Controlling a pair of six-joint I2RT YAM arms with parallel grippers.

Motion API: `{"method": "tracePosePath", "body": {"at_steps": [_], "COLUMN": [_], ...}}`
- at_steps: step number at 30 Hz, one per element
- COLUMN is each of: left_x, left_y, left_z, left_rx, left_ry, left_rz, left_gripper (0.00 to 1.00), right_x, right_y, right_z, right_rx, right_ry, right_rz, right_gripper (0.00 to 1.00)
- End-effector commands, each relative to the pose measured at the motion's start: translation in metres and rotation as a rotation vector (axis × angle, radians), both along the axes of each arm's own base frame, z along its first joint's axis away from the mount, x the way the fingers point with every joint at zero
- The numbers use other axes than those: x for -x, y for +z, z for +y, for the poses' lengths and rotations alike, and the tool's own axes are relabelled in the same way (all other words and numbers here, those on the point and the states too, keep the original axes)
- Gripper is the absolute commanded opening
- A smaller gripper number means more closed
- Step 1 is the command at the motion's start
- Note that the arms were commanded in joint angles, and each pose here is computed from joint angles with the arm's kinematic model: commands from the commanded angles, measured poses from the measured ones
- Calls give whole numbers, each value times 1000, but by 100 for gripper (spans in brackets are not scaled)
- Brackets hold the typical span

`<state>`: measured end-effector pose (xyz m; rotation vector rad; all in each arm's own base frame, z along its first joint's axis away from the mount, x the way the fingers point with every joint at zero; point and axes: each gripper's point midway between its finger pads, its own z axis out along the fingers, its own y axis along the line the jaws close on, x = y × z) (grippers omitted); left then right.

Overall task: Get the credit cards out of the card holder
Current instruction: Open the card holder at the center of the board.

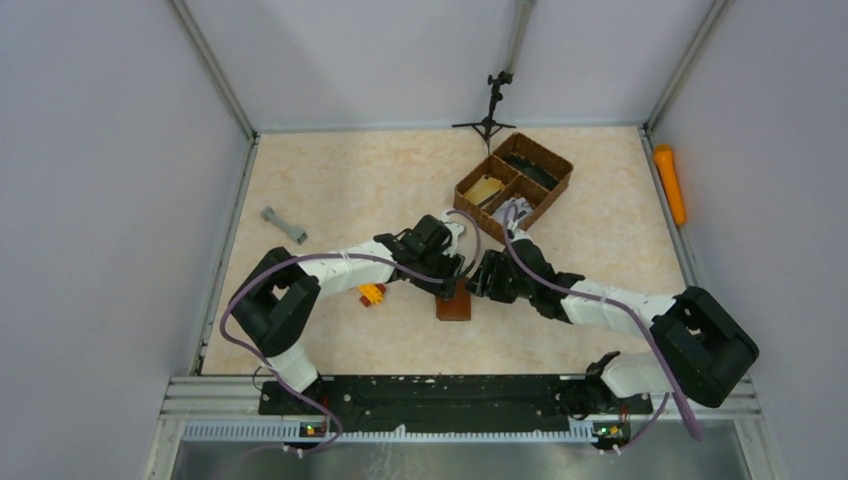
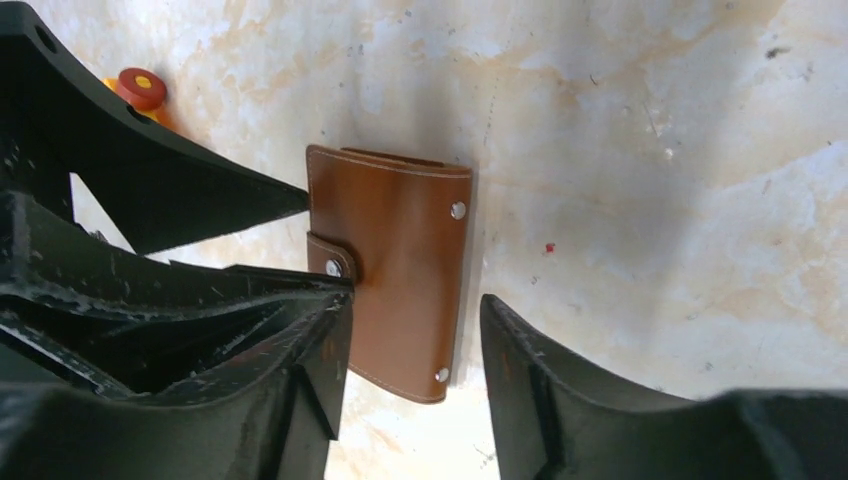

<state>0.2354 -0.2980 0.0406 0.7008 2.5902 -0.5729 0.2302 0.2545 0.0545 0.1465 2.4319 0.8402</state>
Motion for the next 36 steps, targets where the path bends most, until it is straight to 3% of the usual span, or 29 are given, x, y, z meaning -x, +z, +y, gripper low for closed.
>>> {"method": "tracePosePath", "body": {"at_steps": [1,5,11,14,16,20,23,30,36], "left_x": [1,3,2,2,3,3,2,0,-4], "left_y": [16,11,0,-7,-11,-16,-10,17,33], "left_z": [-12,-13,-8,-5,-6,-5,-6,-9,-2], "left_rx": [64,51,-5,-35,-39,-37,15,279,410], "left_ry": [-18,-18,13,25,23,33,41,45,52], "left_rz": [0,23,41,65,85,110,126,210,227], "left_gripper": [59,62,58,50,38,22,17,19,43], "right_x": [3,9,15,17,17,15,15,13,13], "right_y": [4,-3,-16,-17,-17,-15,-14,-4,-3], "right_z": [-6,-4,6,13,15,10,5,-8,-13], "right_rx": [-18,-37,-70,-108,-120,-117,-106,-123,-63], "right_ry": [-6,12,49,62,59,32,15,-25,-2], "right_rz": [-33,-14,34,47,51,42,36,3,-1], "right_gripper": [56,60,57,55,55,55,55,59,61]}}
